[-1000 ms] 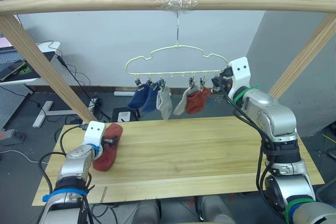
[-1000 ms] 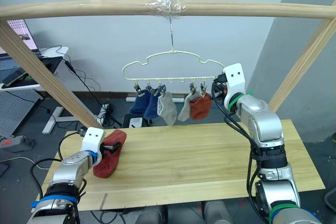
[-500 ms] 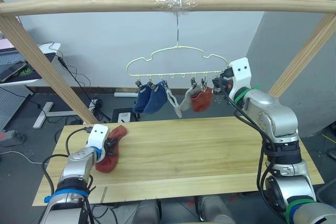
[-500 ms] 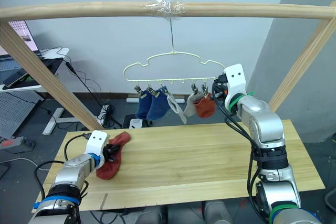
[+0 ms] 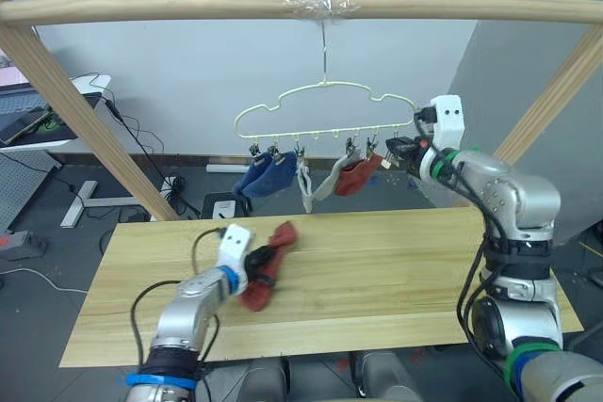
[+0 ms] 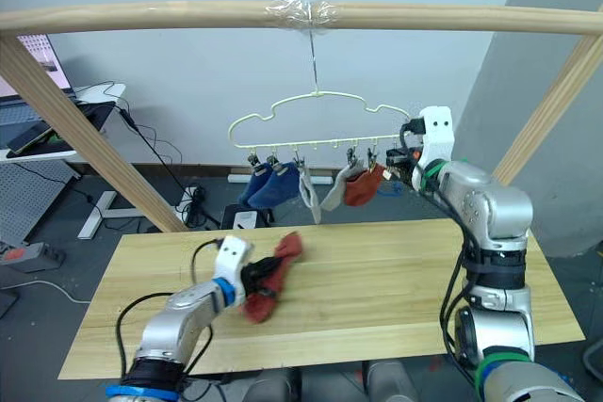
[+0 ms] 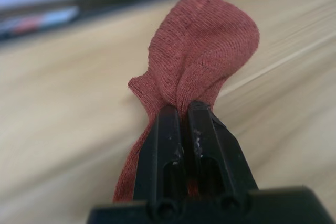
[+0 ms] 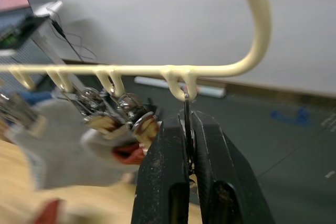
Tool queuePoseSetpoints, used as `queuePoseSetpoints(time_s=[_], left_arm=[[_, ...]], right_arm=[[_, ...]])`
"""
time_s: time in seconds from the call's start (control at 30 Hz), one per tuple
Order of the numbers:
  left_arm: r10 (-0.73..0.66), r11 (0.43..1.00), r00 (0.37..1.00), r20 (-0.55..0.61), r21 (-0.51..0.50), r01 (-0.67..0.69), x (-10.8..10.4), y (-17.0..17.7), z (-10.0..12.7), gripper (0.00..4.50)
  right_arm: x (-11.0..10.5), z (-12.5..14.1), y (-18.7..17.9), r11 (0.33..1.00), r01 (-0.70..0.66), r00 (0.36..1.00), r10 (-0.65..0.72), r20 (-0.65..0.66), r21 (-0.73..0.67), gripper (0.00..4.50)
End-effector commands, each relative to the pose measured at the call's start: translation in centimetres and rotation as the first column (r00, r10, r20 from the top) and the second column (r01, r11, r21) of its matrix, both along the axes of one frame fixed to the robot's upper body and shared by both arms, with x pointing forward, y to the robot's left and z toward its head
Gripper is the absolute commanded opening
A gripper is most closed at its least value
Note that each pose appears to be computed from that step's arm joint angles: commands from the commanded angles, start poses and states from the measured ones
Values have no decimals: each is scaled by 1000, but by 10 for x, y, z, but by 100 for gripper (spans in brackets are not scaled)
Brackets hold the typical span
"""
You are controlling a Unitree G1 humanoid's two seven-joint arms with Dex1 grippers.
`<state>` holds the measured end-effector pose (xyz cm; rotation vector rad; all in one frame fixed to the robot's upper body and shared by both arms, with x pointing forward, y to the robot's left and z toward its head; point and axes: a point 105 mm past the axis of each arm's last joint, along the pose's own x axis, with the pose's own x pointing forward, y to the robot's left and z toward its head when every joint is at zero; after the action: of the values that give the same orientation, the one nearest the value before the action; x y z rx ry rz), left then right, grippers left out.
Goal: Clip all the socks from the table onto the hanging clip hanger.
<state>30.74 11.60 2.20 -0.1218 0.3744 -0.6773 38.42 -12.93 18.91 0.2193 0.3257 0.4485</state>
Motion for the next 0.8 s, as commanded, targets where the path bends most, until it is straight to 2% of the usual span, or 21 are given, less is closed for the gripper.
queuePoseSetpoints(time_s=[0.03, 0.13, 0.23, 0.8], left_arm=[[-115, 987, 987, 115, -101, 127, -2, -45, 42, 2], [-144, 962, 975, 168, -208, 177, -1, -76, 70, 2], [-164, 945, 969, 183, -251, 208, 0, -96, 84, 2], [-138, 927, 967, 212, -316, 201, 17, -121, 100, 2]], right_arm=[[-8, 17, 0, 996, -1, 998, 6, -56, 90, 0], [-14, 20, 3, 992, -4, 994, 19, -111, 127, 0], [-16, 22, 4, 988, 6, 990, 15, -139, 154, 0], [-18, 22, 11, 984, 14, 990, 12, -143, 179, 0]])
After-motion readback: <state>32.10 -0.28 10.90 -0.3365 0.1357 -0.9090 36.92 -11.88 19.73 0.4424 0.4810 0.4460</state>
